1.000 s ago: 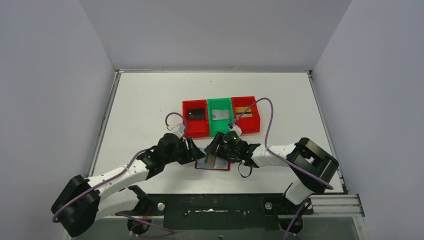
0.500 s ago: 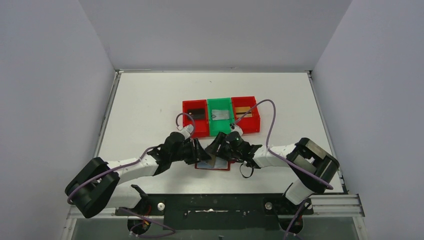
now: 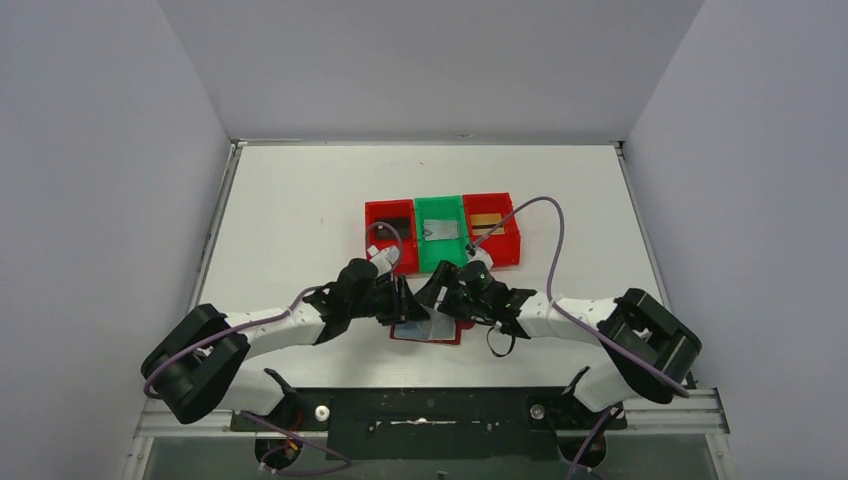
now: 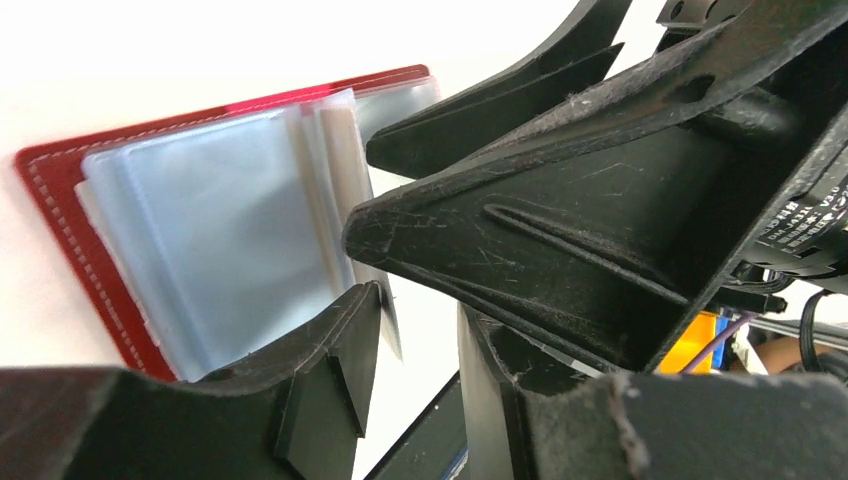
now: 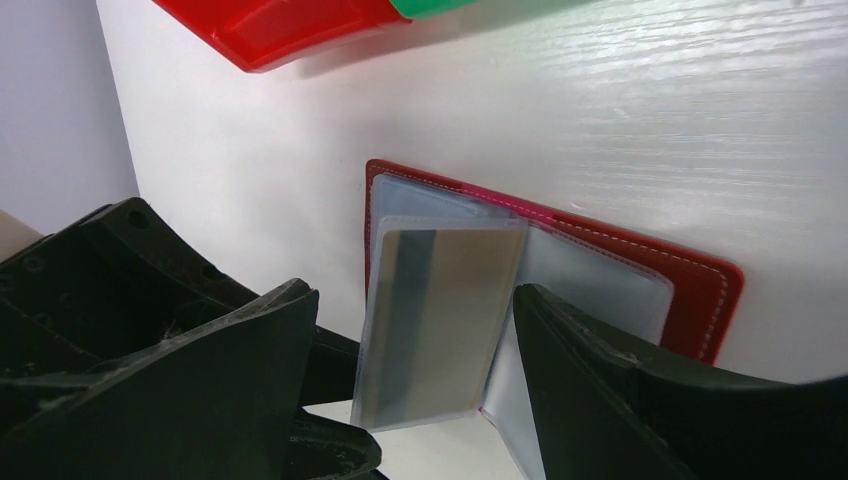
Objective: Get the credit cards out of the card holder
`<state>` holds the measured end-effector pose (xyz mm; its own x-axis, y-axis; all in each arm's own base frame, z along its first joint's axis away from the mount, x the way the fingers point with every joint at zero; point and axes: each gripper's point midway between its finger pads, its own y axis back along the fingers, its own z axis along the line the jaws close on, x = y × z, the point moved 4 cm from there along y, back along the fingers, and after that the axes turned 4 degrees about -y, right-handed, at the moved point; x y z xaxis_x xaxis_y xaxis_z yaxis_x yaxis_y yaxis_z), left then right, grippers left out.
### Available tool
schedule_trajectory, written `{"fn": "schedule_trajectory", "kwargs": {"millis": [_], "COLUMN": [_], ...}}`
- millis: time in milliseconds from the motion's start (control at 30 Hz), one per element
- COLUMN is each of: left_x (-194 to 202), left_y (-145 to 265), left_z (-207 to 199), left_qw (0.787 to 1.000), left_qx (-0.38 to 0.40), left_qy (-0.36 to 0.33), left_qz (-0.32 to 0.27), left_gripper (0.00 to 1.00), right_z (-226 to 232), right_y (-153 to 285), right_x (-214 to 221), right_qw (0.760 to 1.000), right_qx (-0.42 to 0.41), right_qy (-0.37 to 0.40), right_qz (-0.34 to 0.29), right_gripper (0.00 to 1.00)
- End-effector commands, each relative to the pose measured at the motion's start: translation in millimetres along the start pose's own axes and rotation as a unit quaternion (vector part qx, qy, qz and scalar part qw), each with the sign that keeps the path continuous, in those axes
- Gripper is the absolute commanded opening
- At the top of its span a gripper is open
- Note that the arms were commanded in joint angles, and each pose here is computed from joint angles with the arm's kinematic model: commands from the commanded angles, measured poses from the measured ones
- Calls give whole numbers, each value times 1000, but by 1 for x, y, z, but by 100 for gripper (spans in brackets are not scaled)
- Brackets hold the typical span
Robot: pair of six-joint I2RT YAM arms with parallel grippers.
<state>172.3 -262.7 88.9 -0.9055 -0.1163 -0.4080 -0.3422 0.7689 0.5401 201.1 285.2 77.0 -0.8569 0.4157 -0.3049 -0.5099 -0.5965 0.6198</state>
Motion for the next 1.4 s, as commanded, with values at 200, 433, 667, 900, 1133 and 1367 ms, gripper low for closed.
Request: {"fn": "schedule_trajectory", "kwargs": {"millis": [200, 433, 667, 900, 1133, 1367], "left_x": [-10, -3, -21, -35, -36, -39], "left_y": [-19, -30, -8, 18, 25, 25], "left_z": [-36, -44, -36, -14, -11, -15], "left_qw": [995, 994, 997, 994, 994, 994], "left_qx": [77, 76, 5, -59, -60, -50], "left_qy": [-54, -64, -70, -37, -19, -20], "left_qz": [22, 36, -30, -83, -92, -90], "left_gripper": [36, 37, 43, 50, 51, 51], "right_z": [-26, -29, -20, -2, -12, -25], "right_y": [43, 72, 83, 65, 42, 37], "right_x": [-37, -48, -49, -32, -9, 1], "right_qw": [983, 978, 981, 994, 992, 980], "right_qx": [143, 115, 78, 39, 116, 185], "right_qy": [-10, -20, -15, 15, 43, 70], "right_qz": [-114, -173, -178, -102, -37, -33], "right_gripper": [73, 65, 57, 48, 43, 37]}}
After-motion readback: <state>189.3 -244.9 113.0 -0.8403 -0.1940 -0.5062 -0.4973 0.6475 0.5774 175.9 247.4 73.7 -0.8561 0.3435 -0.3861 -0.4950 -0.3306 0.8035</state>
